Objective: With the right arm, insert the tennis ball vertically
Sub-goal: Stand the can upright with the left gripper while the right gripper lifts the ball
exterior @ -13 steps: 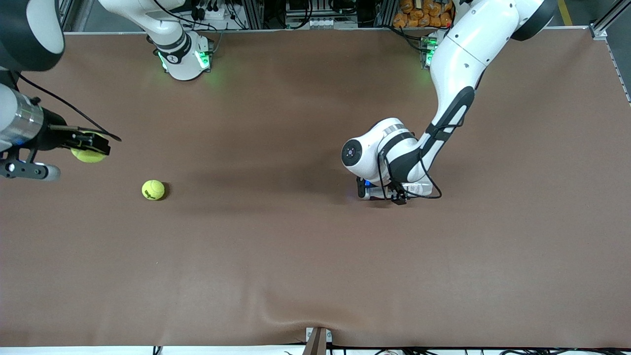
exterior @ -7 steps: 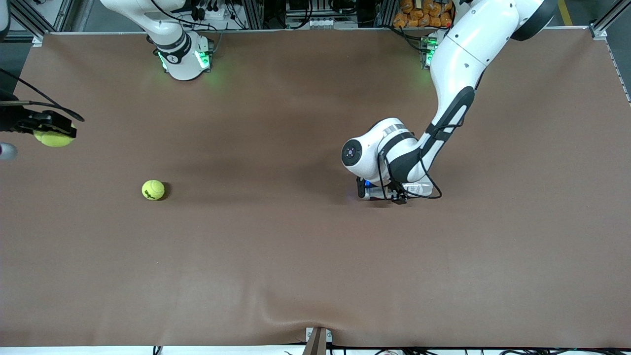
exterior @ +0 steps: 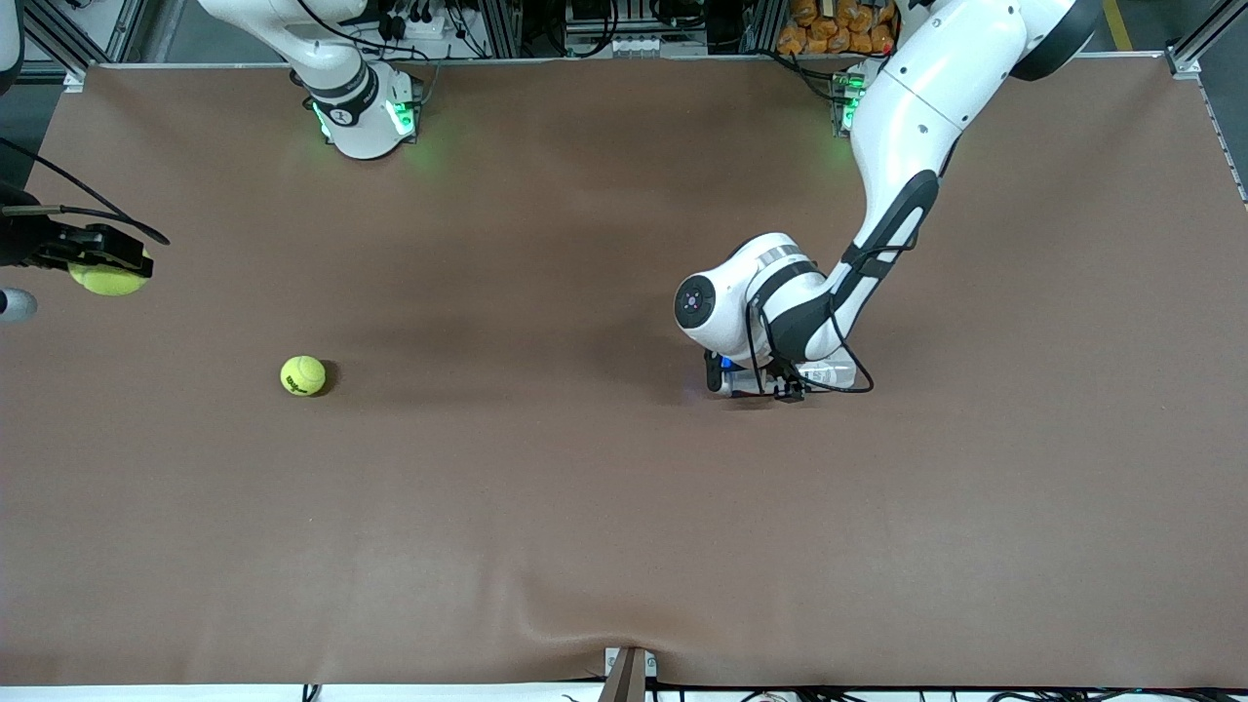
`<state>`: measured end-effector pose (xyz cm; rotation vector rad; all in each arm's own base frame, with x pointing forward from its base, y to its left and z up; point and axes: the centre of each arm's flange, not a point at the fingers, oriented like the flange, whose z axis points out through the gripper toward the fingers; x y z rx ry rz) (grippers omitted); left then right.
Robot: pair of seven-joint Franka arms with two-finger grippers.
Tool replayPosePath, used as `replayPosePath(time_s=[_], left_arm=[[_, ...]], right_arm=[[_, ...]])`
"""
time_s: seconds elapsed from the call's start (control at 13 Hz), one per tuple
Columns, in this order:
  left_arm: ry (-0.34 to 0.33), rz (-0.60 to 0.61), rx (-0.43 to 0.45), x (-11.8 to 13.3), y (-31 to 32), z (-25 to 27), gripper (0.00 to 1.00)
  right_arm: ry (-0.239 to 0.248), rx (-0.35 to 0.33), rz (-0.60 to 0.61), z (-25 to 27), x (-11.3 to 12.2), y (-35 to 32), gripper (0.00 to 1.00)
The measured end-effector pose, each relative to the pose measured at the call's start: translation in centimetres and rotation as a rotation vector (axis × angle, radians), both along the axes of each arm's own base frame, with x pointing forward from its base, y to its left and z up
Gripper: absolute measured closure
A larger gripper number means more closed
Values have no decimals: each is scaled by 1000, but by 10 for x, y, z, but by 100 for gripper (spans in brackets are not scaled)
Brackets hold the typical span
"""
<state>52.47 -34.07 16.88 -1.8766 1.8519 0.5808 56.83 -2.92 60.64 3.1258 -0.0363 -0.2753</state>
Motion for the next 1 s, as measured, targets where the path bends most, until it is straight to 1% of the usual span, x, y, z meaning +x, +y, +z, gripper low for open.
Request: replayPosePath(time_s=[0.23,0.46,0.84,1.0], left_arm=[[-3,-1,-4,0,-1,1,26],[-37,-11,-28,1,-21,13,26],[-78,8,-101,12,-51,43,25],[-87,20,-143,14,-64,56,25]], right_arm=[[2,0,0,-1,0,0,32],[3,0,-4,-2,1,-2,32],[2,15,-17,-2,1,-8,32],[3,17,-19,-2,1,-9,32]])
